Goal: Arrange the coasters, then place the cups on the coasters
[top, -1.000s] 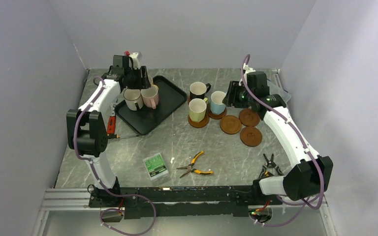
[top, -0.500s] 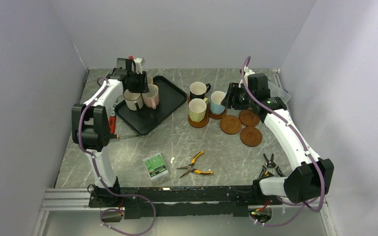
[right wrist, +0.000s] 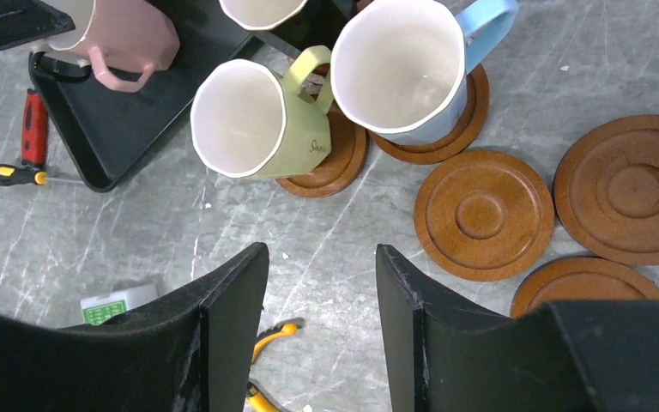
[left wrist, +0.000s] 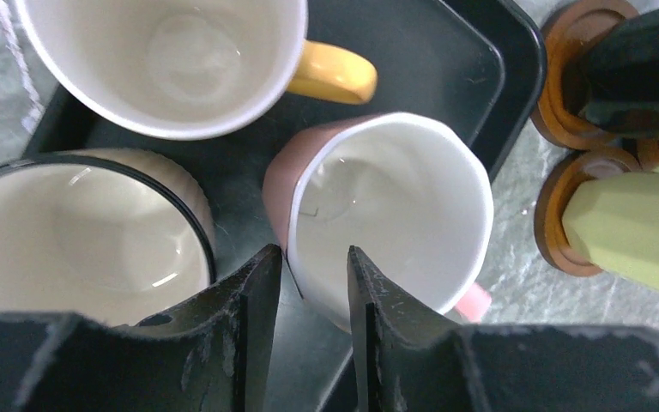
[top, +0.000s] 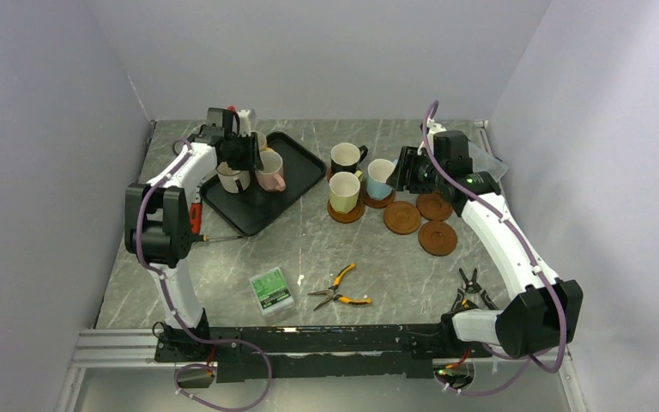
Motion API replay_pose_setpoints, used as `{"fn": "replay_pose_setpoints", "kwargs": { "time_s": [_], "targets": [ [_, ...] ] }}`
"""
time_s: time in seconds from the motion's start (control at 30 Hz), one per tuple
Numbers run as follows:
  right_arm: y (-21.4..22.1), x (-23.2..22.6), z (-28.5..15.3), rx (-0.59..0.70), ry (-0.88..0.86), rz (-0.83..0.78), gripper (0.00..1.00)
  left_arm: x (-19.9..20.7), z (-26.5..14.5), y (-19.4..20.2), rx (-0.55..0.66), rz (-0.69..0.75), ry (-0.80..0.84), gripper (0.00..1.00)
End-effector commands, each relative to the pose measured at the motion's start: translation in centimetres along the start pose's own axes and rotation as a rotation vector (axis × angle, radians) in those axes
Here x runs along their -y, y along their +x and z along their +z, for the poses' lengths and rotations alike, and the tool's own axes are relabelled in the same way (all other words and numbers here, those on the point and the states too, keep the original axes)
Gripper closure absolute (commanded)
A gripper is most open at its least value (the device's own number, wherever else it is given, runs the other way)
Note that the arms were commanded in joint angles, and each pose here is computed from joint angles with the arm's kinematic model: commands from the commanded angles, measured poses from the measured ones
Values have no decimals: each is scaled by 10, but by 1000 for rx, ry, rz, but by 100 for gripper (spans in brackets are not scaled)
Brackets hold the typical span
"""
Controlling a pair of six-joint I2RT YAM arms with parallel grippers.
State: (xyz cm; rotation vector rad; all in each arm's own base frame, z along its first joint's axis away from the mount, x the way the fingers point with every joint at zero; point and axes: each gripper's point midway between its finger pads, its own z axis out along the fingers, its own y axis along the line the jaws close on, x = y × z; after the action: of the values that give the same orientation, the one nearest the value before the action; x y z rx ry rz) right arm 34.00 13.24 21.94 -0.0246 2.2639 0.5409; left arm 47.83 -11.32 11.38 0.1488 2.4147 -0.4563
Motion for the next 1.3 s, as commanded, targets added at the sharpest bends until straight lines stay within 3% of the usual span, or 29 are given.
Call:
{"fn": "replay_pose_setpoints", "kwargs": {
  "time_s": [0.0, 0.27, 0.77, 0.93, 1.1, 1.27],
  "targets": [
    [-13, -6, -8, 61, -28, -6, 47, 30, -28, -6, 21, -11, 35, 60],
    [-12, -7, -7, 57, -35, -1, 47, 28, -34, 4, -10, -12, -17, 50],
    [-13, -9, -10, 64, -43, 0, 47, 16, -18, 24, -94, -83, -85, 51],
    [-12, -8, -13, 66, -36, -3, 47, 10, -11, 22, -95, -99, -115, 64],
    [-16, -8, -18, 76, -25, -11, 47, 7, -18, 5, -37, -66, -151, 95],
    [-26, -18, -29, 96, -41, 6, 47, 27, -45, -23, 73, 43, -141, 97]
  ]
}}
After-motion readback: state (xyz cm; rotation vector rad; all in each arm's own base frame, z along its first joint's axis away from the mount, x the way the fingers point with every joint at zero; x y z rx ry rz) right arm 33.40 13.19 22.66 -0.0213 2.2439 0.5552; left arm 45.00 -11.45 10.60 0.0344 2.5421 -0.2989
